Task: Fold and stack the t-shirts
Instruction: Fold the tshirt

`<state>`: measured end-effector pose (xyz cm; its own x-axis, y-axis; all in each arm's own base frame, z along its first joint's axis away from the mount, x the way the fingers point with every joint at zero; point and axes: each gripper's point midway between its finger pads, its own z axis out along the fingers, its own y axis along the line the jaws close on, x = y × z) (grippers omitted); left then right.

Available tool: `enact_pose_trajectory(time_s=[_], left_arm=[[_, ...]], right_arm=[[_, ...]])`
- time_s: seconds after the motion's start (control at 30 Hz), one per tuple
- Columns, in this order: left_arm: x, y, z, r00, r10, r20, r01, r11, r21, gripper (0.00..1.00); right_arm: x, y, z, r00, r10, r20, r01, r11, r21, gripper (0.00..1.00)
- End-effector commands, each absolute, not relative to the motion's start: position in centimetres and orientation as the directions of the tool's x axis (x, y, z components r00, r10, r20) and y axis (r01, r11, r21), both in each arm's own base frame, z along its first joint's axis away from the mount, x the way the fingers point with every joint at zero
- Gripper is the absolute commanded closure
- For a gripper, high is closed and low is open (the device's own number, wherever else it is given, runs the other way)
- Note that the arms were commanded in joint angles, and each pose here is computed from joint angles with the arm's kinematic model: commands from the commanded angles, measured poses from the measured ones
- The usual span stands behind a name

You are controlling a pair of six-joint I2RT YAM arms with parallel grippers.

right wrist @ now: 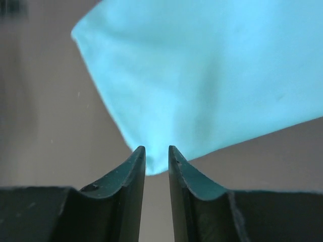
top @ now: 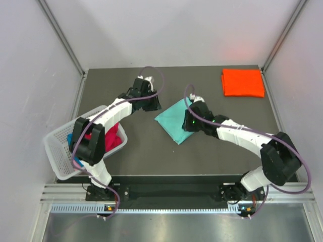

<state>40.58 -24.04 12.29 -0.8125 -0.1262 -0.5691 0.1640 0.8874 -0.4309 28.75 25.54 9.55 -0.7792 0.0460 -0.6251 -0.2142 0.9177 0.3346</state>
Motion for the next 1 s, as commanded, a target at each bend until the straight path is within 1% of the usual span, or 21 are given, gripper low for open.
enact_pose_trajectory(time_s=[0.0, 0.03, 0.07, 0.1, 0.13, 0.17, 0.2, 0.3, 0.37, 0.4, 0.43, 0.5, 0.63, 0.67, 0.73, 0.77, 0.8, 0.87, 0.9, 0.93, 0.97], left_arm=[[36.0, -26.3, 12.7, -0.851, -0.159, -0.501, 0.195, 0.789, -0.583, 0.64], [35.8, -27.1, 13.0, -0.852, -0.194, -0.486, 0.188, 0.753, -0.631, 0.64], [34.7, -27.1, 11.6, -0.873, -0.199, -0.445, 0.157, 0.749, -0.644, 0.64], [34.2, -27.5, 11.0, -0.884, -0.2, -0.422, 0.143, 0.743, -0.654, 0.64], [33.8, -27.7, 10.5, -0.892, -0.211, -0.4, 0.119, 0.744, -0.657, 0.64], [33.1, -27.6, 9.6, -0.899, -0.211, -0.385, 0.102, 0.754, -0.649, 0.63], [32.8, -27.7, 9.2, -0.897, -0.212, -0.388, 0.097, 0.761, -0.641, 0.6], [32.0, -28.2, 8.1, -0.899, -0.25, -0.358, 0.072, 0.723, -0.687, 0.53], [32.0, -29.2, 8.4, -0.896, -0.274, -0.348, 0.084, 0.667, -0.741, 0.52], [31.9, -29.4, 7.8, -0.903, -0.27, -0.334, 0.076, 0.665, -0.743, 0.51], [31.8, -29.5, 7.3, -0.906, -0.264, -0.33, 0.073, 0.672, -0.737, 0.5], [31.9, -29.7, 6.0, -0.916, -0.246, -0.318, 0.063, 0.694, -0.718, 0.47], [32.6, -28.8, 3.8, -0.912, -0.244, -0.33, 0.035, 0.756, -0.654, 0.47], [32.9, -28.6, 3.3, -0.909, -0.249, -0.336, 0.027, 0.767, -0.642, 0.48], [33.0, -28.3, 2.8, -0.91, -0.238, -0.339, 0.028, 0.781, -0.624, 0.53], [33.6, -28.2, 2.7, -0.908, -0.24, -0.345, 0.026, 0.787, -0.616, 0.63], [33.8, -27.9, 2.6, -0.907, -0.234, -0.35, 0.028, 0.796, -0.604, 0.69], [34.2, -26.7, 2.4, -0.911, -0.215, -0.352, 0.021, 0.828, -0.56, 0.8], [35.0, -25.4, 2.3, -0.901, -0.232, -0.368, -0.002, 0.848, -0.529, 0.88], [35.5, -24.5, 2.3, -0.896, -0.223, -0.385, 0.002, 0.863, -0.505, 0.9], [36.2, -23.2, 2.7, -0.89, -0.238, -0.389, -0.021, 0.874, -0.486, 0.92]], right_arm=[[32.4, 22.6, 12.2, -0.761, 0.078, -0.644, -0.193, 0.92, 0.34, 0.73], [33.1, 21.8, 12.2, -0.758, 0.078, -0.647, -0.184, 0.927, 0.327, 0.7], [33.8, 21.8, 12.9, -0.755, 0.056, -0.653, -0.222, 0.915, 0.336, 0.68], [34.8, 20.4, 12.4, -0.762, 0.062, -0.644, -0.199, 0.925, 0.325, 0.66], [35.3, 19.8, 12.2, -0.767, 0.054, -0.639, -0.202, 0.926, 0.32, 0.6], [36.1, 19.7, 12.0, -0.777, 0.018, -0.63, -0.236, 0.918, 0.318, 0.57], [37.0, 18.3, 11.8, -0.785, 0.027, -0.619, -0.216, 0.924, 0.315, 0.54], [38.5, 16.3, 11.3, -0.805, 0.012, -0.594, -0.217, 0.925, 0.313, 0.5], [39.2, 15.8, 11.6, -0.8, 0.001, -0.6, -0.244, 0.913, 0.326, 0.46], [39.8, 14.9, 10.8, -0.811, 0.01, -0.585, -0.228, 0.916, 0.331, 0.45], [40.1, 14.6, 10.5, -0.817, 0.006, -0.576, -0.228, 0.915, 0.333, 0.43], [40.7, 14.0, 9.6, -0.833, -0.004, -0.554, -0.24, 0.904, 0.354, 0.43], [41.5, 13.5, 8.1, -0.852, -0.006, -0.523, -0.242, 0.891, 0.384, 0.44], [41.5, 13.6, 7.6, -0.859, -0.01, -0.512, -0.245, 0.886, 0.394, 0.44], [41.3, 13.5, 7.0, -0.868, -0.006, -0.497, -0.238, 0.883, 0.405, 0.5], [41.1, 13.4, 6.6, -0.873, -0.001, -0.487, -0.23, 0.883, 0.409, 0.53], [40.9, 13.4, 6.4, -0.874, 0.001, -0.486, -0.227, 0.883, 0.412, 0.58], [39.6, 13.4, 5.4, -0.889, 0.024, -0.458, -0.198, 0.881, 0.43, 0.63], [39.0, 13.5, 5.1, -0.893, 0.034, -0.448, -0.187, 0.878, 0.44, 0.65], [38.9, 13.6, 5.1, -0.888, 0.05, -0.458, -0.183, 0.874, 0.45, 0.7], [37.3, 13.8, 4.7, -0.899, 0.076, -0.431, -0.152, 0.869, 0.471, 0.72]])
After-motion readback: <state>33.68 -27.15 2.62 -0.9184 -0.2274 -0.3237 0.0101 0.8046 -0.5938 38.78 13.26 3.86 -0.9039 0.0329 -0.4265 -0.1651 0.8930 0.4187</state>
